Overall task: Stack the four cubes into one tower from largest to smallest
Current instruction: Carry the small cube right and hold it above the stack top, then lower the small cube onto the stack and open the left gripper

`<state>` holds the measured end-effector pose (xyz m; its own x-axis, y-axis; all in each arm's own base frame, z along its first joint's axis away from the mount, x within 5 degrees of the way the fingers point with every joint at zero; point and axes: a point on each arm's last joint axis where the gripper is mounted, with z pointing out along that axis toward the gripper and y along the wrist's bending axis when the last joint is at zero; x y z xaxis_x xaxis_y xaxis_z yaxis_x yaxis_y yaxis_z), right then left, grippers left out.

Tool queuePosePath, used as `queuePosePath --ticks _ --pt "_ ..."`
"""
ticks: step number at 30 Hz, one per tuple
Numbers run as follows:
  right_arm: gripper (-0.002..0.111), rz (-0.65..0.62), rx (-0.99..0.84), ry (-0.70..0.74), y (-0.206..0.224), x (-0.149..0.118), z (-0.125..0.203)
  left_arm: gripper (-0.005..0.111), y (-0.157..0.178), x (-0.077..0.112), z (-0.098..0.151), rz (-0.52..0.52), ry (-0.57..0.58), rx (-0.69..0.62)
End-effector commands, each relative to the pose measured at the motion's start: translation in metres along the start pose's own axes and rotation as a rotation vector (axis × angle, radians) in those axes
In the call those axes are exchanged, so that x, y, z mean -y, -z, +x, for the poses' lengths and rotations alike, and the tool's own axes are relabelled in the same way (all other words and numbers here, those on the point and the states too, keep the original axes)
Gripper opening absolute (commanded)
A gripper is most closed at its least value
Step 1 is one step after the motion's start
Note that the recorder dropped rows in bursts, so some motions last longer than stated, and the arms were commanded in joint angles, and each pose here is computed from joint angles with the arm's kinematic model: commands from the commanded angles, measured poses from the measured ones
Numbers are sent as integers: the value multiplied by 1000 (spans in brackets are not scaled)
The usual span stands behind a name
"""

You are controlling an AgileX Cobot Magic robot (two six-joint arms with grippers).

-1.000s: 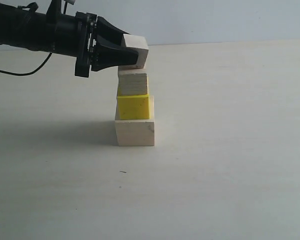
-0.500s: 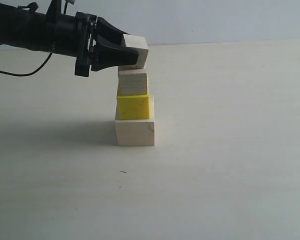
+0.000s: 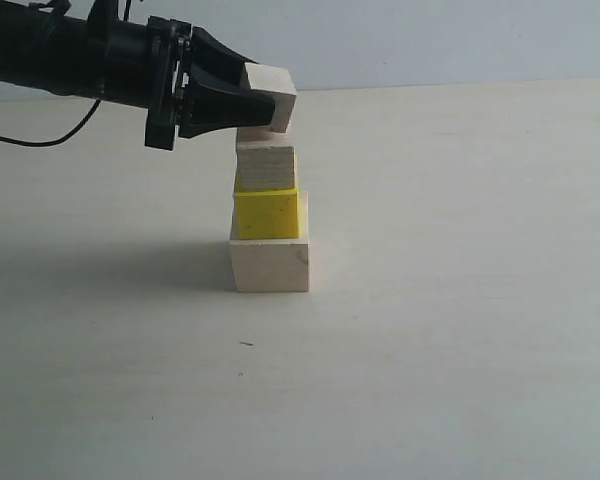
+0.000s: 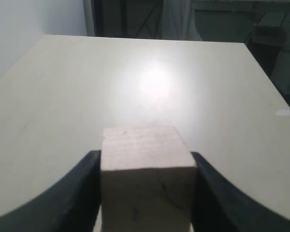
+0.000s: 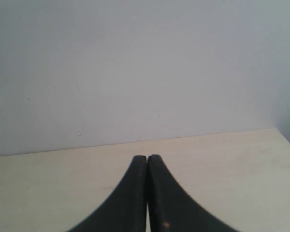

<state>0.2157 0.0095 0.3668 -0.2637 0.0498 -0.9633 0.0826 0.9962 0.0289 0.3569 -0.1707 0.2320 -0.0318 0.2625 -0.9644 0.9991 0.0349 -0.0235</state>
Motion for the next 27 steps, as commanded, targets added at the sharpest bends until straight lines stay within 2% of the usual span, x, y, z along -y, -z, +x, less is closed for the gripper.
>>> queuePosePath --ticks 1,22,24,27 --pt "0 -3 3 9 0 0 1 0 2 2 -4 9 9 -7" --pt "0 -3 3 9 0 0 1 0 1 2 1 22 25 -33" --pt "0 -3 3 9 0 0 1 3 1 2 1 22 25 -33" --pt "0 -3 3 9 0 0 1 15 1 2 1 22 25 -31"
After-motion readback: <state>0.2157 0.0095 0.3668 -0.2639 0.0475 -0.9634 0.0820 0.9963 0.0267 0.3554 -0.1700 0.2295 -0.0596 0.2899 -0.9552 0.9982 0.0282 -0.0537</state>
